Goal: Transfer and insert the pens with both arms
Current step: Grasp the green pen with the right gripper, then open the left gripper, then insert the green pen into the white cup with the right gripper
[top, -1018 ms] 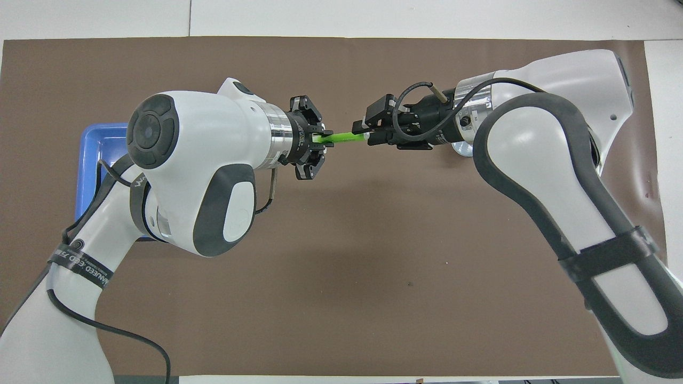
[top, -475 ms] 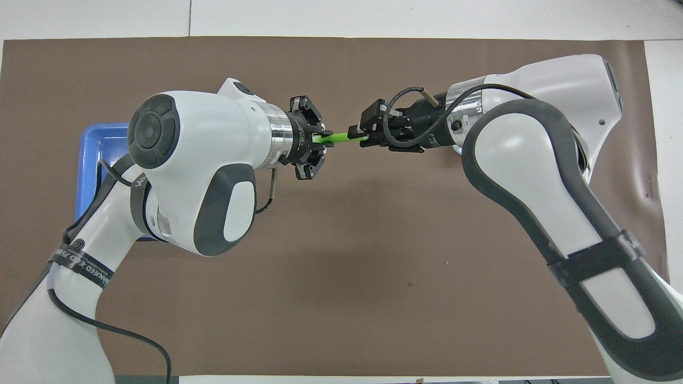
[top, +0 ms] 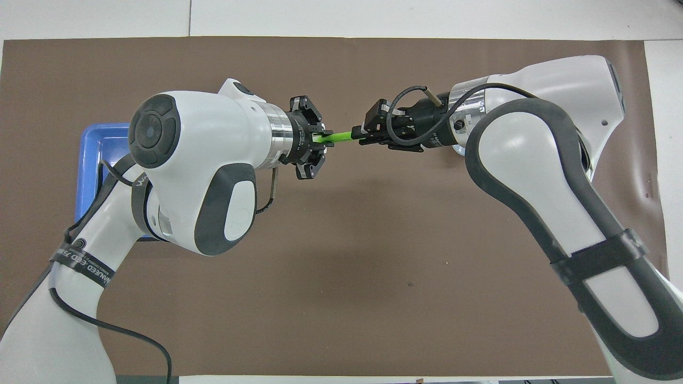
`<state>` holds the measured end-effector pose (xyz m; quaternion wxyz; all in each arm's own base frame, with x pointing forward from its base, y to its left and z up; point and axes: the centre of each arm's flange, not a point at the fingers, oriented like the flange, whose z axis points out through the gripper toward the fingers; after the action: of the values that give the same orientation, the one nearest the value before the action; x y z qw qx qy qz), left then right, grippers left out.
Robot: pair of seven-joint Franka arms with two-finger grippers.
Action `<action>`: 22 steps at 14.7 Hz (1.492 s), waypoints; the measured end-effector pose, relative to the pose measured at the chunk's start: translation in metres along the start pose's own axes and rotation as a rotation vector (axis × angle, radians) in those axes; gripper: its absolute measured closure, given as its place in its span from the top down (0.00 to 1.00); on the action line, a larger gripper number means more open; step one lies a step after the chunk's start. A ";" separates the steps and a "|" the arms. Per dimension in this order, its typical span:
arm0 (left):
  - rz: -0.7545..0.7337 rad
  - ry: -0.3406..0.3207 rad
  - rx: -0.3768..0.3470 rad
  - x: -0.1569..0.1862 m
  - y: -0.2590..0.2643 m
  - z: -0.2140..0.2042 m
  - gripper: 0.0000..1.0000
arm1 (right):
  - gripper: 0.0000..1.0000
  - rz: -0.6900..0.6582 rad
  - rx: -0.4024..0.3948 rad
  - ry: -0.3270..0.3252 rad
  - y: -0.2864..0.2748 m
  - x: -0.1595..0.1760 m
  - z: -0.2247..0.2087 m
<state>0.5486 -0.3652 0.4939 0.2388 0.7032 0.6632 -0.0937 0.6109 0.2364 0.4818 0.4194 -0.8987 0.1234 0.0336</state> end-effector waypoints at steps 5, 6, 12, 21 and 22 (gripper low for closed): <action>0.001 -0.001 0.000 -0.001 0.000 0.000 0.17 | 0.19 0.001 0.000 -0.001 0.001 0.000 -0.001; 0.017 0.003 0.002 -0.001 -0.001 0.001 0.22 | 0.19 0.004 0.001 0.003 0.002 0.002 -0.003; 0.246 0.043 0.033 0.018 0.002 0.005 0.86 | 0.19 -0.071 -0.123 0.024 0.011 0.019 -0.046; 0.905 0.154 0.162 0.177 0.015 -0.004 1.00 | 0.19 -0.604 -0.628 -0.028 0.072 0.075 -0.179; 0.963 0.157 0.175 0.198 0.017 -0.012 1.00 | 0.19 -0.634 -0.656 -0.029 0.075 0.078 -0.181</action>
<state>0.5835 -0.1843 0.4189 0.1444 0.9520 0.2686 0.0250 0.6601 0.0373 0.5300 0.1037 -0.9769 -0.1808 -0.0466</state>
